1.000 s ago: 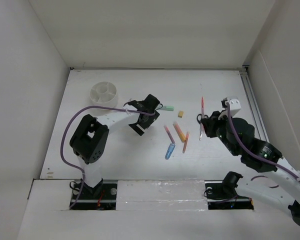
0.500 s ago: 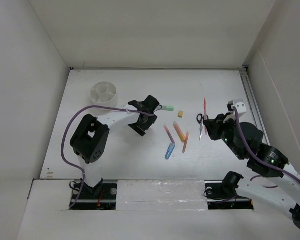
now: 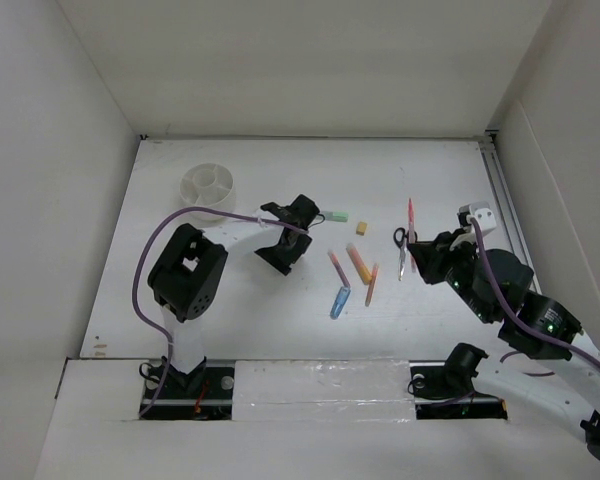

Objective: Sort the stationery into containers
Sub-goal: Pick up the pen cap from the center of the board.

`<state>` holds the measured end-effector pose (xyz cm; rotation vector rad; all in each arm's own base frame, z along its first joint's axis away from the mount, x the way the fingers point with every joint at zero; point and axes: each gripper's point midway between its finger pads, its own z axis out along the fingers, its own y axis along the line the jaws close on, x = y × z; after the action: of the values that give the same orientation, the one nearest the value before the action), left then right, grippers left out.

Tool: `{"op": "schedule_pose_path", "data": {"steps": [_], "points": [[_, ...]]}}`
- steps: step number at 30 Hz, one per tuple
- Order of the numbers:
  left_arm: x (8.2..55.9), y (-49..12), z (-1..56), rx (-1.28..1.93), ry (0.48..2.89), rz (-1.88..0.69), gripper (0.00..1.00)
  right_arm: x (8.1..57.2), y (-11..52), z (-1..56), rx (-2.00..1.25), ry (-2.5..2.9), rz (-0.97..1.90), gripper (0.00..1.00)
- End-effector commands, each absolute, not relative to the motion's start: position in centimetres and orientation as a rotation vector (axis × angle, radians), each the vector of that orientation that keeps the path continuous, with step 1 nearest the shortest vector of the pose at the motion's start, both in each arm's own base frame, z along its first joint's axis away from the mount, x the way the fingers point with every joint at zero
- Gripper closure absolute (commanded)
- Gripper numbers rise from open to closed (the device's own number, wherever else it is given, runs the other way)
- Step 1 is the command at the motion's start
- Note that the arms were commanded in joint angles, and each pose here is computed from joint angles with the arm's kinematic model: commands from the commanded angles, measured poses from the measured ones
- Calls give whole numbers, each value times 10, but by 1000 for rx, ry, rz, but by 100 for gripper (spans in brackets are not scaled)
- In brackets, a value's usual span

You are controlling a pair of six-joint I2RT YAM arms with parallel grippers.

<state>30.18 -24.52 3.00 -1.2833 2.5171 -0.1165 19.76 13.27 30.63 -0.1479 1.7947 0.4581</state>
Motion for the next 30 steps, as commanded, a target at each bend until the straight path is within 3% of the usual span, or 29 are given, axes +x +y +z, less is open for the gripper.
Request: {"op": "schedule_pose_path", "data": {"steps": [1,18,30], "points": [[307,-234,32,-1347,2445,-69,44,198,139,318,-156,1745,501,100],[301,-224,-1,-1388,2524,95,47,193,133,322,-144,1721,518,100],[296,-224,-10,-1396,2575,209,59,189,127,326,-128,1702,522,100]]}}
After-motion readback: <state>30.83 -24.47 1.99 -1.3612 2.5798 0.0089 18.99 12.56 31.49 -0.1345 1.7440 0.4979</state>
